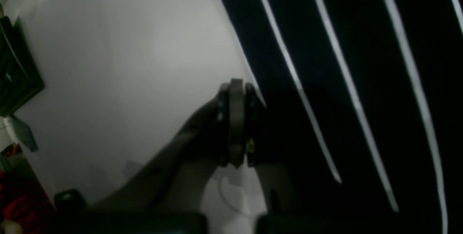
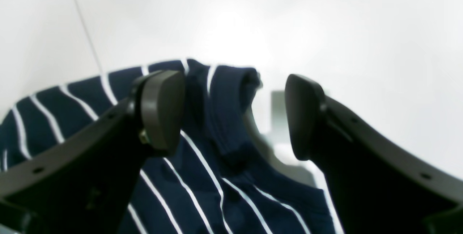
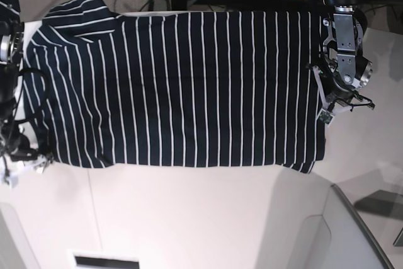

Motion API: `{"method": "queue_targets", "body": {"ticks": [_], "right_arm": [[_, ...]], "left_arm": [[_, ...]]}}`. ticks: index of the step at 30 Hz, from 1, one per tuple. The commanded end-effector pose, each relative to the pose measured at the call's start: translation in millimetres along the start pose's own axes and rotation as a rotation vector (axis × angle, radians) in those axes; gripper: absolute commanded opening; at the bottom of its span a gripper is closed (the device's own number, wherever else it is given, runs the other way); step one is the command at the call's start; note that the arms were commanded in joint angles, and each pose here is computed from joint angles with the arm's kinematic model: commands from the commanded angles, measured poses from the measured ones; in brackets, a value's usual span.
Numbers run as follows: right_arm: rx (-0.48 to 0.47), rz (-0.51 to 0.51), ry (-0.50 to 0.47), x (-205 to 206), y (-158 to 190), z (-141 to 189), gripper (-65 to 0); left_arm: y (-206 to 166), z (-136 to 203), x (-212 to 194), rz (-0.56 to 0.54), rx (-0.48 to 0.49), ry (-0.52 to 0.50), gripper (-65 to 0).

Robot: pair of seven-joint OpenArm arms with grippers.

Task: Layout the t-shirt on the table in an organized manner, then fold the t-shirt properly
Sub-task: 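Drag the shirt edge away from the table center with both grippers, then release the shirt edge with the left gripper and pinch fabric inward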

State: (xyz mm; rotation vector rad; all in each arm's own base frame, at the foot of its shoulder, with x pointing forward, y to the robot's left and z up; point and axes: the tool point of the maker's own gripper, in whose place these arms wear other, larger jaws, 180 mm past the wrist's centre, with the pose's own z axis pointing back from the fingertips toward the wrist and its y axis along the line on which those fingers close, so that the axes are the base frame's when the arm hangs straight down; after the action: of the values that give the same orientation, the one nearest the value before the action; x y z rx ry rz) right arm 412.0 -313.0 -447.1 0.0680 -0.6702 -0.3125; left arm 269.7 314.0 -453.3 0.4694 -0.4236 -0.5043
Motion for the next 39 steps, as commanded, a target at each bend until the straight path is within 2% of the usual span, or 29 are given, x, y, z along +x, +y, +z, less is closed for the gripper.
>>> {"method": "queue_targets", "body": {"ticks": [1,6,13,16,18,20,21,24,27,28,30,32,36,39], "right_arm": [[0.014,0.004,-0.078,35.7,2.8,8.0,-23.1],[0.039,-0.001,-0.079,27.8,19.4,1.0,-23.1],[0.002,-0.051,-0.098,9.6,3.5,-10.7,-23.1],[-0.006,-0.037,-0.09,7.5,1.3,-10.7,-23.6],[-0.019,0.008,-0.076,4.3,1.2,-11.6,-24.0],[-0.029,0.05,-0.06,-1.1,1.5,-12.9,-28.5],[-0.024,0.058,-0.054,-3.6,6.5,-14.6,-35.0],[-0.02,0.064,-0.059,-2.3,10.2,-14.9,-65.0],[-0.011,0.079,-0.098,13.3,15.9,-11.1,-62.7],[-0.009,0.089,-0.103,17.0,17.6,-8.7,-65.0],[-0.004,0.121,-0.075,18.2,21.4,-0.4,-65.0],[0.003,0.171,-0.087,31.4,29.9,14.9,-65.0],[0.006,0.248,-0.119,41.2,41.6,41.9,-65.0],[0.005,0.281,-0.104,39.0,46.9,54.6,-65.0]], "left_arm": [[14.5,2.2,7.3,0.004,0.036,-0.021,-65.0],[14.3,2.2,10.7,0.009,0.035,-0.027,-65.0],[12.2,2.1,6.8,0.005,0.032,-0.021,-65.0],[10.8,2.1,2.7,0.0,0.029,-0.014,-65.0],[8.7,2.1,1.2,-0.001,0.025,-0.013,-65.0],[6.4,2.0,0.4,0.0,0.021,-0.012,-65.0],[5.6,2.0,0.1,-0.002,0.02,-0.011,-65.0],[0.6,1.9,2.0,-0.005,0.01,-0.014,-65.0],[-13.3,2.7,8.8,0.01,-0.012,-0.027,-65.0],[-18.4,3.2,11.1,0.016,-0.021,-0.032,-65.0],[-34.1,4.4,15.4,0.033,-0.048,-0.042,-65.0],[-51.5,6.1,24.1,0.046,-0.081,-0.058,-65.0],[-121.2,26.8,77.3,-0.046,-0.248,-0.175,-65.0],[-175.2,50.4,127.0,-0.007,-0.386,-0.293,-65.0]]}}
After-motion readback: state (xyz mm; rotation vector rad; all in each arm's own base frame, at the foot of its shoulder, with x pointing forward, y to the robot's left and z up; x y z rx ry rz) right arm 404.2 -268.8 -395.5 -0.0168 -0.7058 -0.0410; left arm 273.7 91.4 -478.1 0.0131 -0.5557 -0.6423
